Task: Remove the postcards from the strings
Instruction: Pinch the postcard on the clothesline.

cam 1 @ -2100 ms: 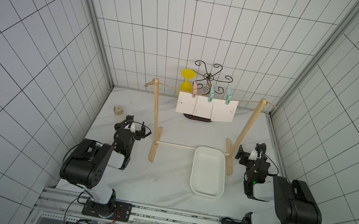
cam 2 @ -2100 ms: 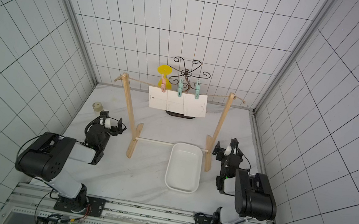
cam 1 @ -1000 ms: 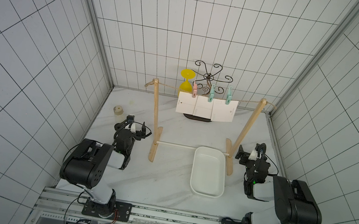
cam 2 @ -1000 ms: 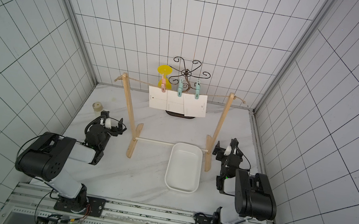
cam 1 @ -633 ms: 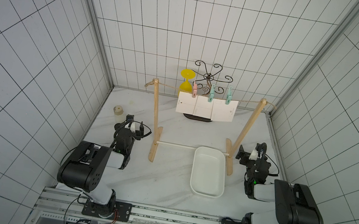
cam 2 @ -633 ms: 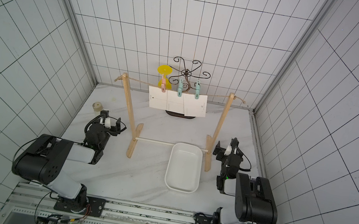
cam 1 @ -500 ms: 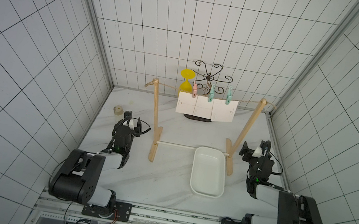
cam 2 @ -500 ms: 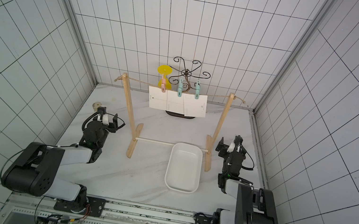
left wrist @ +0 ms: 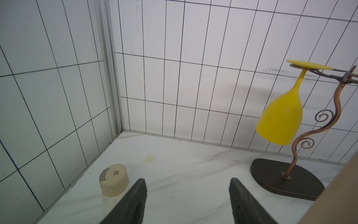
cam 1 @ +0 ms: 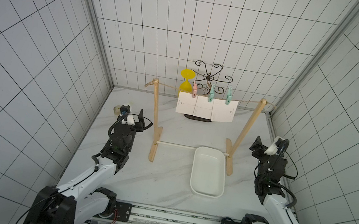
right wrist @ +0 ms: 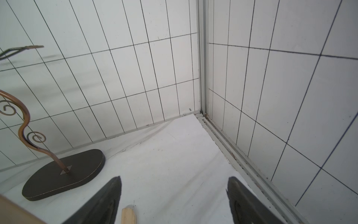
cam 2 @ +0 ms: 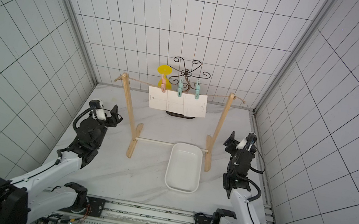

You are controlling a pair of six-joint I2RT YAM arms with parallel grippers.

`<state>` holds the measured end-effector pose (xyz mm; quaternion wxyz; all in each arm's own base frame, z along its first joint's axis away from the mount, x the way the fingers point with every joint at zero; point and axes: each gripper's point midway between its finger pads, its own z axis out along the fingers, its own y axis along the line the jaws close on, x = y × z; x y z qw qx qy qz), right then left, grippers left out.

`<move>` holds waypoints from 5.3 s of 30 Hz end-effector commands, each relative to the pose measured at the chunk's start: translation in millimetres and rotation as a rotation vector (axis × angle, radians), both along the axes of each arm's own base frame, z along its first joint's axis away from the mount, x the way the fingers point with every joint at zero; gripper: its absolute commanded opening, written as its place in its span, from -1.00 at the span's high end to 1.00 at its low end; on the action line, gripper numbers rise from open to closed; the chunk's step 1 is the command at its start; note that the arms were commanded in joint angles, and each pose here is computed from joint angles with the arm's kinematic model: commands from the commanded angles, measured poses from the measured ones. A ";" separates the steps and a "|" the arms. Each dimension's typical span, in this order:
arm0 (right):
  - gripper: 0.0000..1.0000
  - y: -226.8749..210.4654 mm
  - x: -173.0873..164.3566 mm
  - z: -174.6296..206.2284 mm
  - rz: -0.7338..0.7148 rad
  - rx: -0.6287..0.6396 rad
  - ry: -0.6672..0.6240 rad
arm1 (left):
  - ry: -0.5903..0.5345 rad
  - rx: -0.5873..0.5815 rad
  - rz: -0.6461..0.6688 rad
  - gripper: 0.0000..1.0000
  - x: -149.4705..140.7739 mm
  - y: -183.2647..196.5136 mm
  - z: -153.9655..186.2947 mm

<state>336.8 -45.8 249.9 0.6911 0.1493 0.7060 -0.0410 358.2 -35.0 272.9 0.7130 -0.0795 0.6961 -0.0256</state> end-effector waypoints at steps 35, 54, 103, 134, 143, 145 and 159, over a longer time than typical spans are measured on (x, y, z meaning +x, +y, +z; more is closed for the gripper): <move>-0.65 178.7 -103.6 308.4 0.970 -0.098 -0.336 | -0.025 0.046 -1.050 -0.27 -111.8 -299.0 106.0; -0.70 222.1 19.7 329.5 1.019 -0.230 -0.163 | 0.021 0.066 -0.989 -0.27 -41.8 -327.5 94.4; -0.75 228.4 33.6 299.7 1.041 -0.269 -0.129 | -0.032 -0.042 -1.191 -0.28 -24.7 -366.4 87.3; -0.73 227.2 29.7 296.3 1.039 -0.267 -0.135 | -0.030 -0.136 -1.264 0.27 -32.4 -366.9 84.9; -0.70 235.5 27.5 283.7 1.104 -0.271 -0.105 | -0.029 -0.128 -1.291 1.00 -34.2 -361.7 85.1; -0.71 237.5 27.4 280.8 1.118 -0.270 -0.097 | -0.027 -0.128 -1.293 1.00 -33.3 -358.0 85.6; -0.85 246.2 20.2 253.2 1.190 -0.280 -0.019 | -0.019 -0.124 -1.346 1.00 -31.3 -346.6 89.8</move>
